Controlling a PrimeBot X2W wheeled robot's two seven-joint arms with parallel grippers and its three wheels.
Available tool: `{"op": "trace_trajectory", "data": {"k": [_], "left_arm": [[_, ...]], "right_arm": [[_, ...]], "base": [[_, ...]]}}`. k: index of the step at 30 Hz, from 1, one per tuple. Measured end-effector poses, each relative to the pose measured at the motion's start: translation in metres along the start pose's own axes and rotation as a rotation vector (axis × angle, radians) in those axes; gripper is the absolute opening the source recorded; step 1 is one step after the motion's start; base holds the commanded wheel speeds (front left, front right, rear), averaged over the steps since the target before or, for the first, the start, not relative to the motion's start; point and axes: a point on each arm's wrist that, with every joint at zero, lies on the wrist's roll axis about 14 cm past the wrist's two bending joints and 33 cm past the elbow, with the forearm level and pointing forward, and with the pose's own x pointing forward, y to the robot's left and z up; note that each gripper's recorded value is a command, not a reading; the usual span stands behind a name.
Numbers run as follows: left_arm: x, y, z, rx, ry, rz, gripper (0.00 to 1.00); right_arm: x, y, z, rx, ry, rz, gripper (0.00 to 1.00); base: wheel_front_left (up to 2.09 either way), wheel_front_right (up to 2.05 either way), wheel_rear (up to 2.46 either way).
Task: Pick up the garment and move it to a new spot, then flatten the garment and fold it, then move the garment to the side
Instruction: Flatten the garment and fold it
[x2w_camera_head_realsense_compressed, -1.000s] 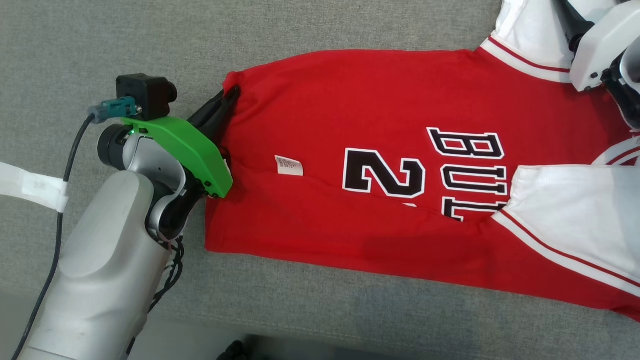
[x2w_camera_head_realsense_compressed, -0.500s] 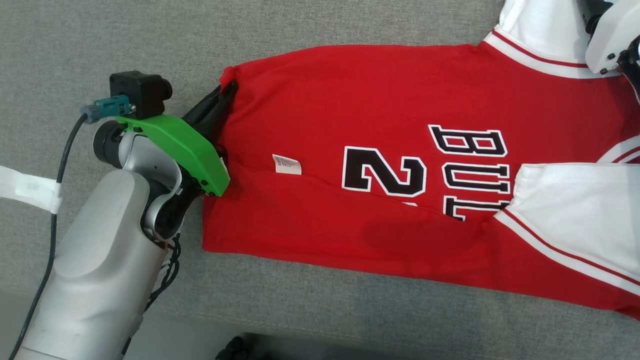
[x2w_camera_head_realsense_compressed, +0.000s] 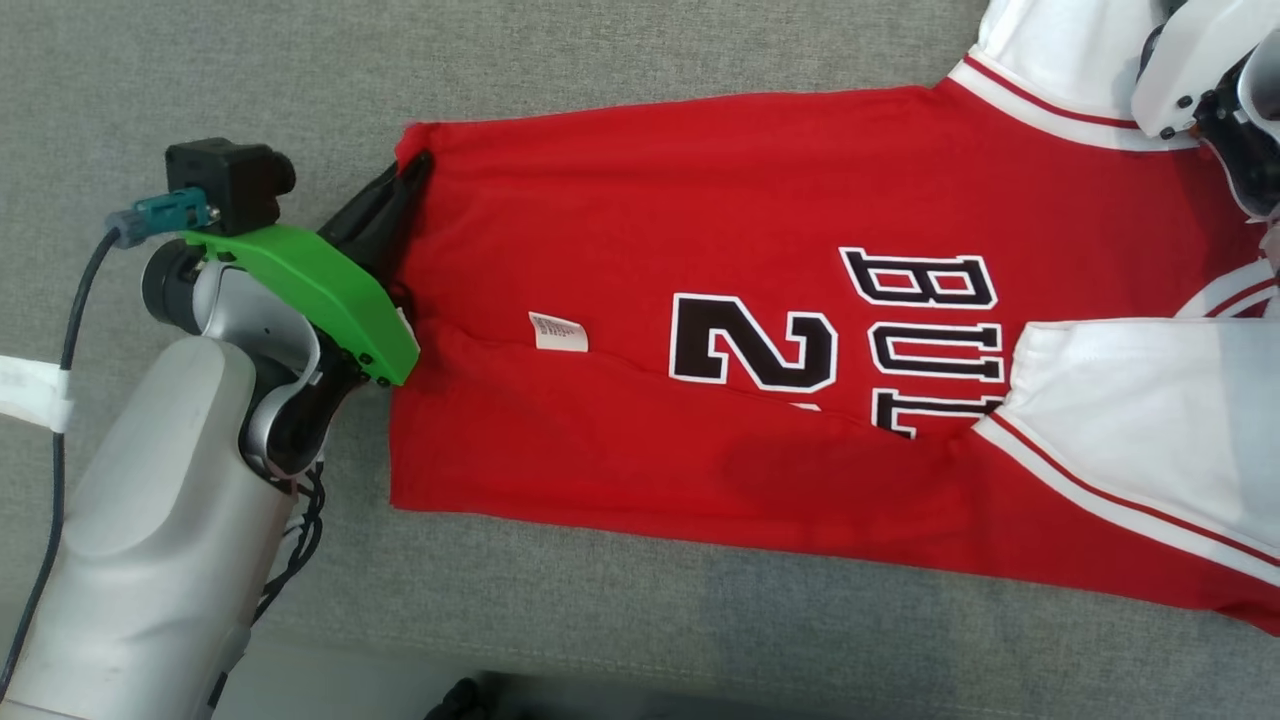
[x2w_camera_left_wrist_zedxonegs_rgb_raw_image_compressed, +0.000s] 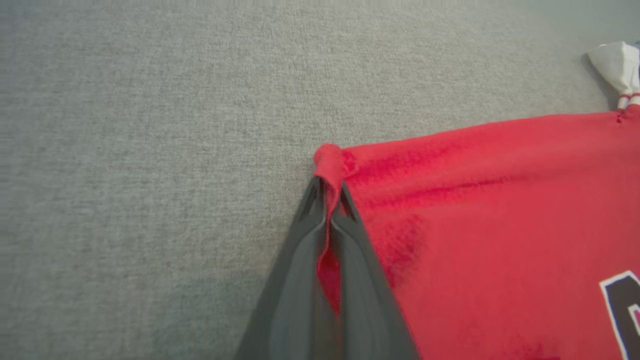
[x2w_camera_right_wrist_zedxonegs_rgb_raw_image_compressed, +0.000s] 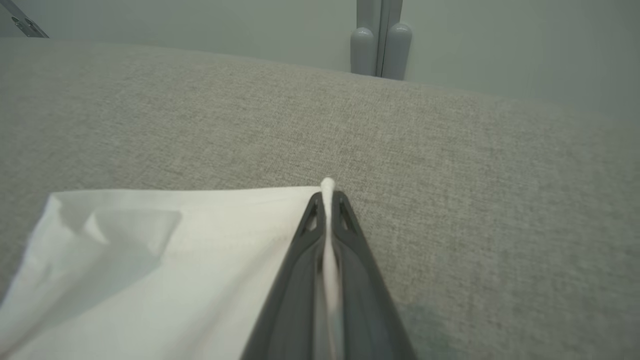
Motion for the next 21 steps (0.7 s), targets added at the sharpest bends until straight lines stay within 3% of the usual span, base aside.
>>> {"op": "trace_trajectory", "data": {"k": [9,21], "left_arm": [[0.001,0.010,0.012,0.008,-0.034,0.012,0.00],[0.006,-0.001,0.020,0.004,-0.050,-0.016,0.00]], "right_arm": [[-0.017,0.000,0.017,-0.032,-0.070,-0.002,0.00],[-0.051,0.000,0.055,-0.110,-0.220,-0.001,0.00]], "base": [[0.00,0.00,0.00],[0.00,0.00,0.00]]}}
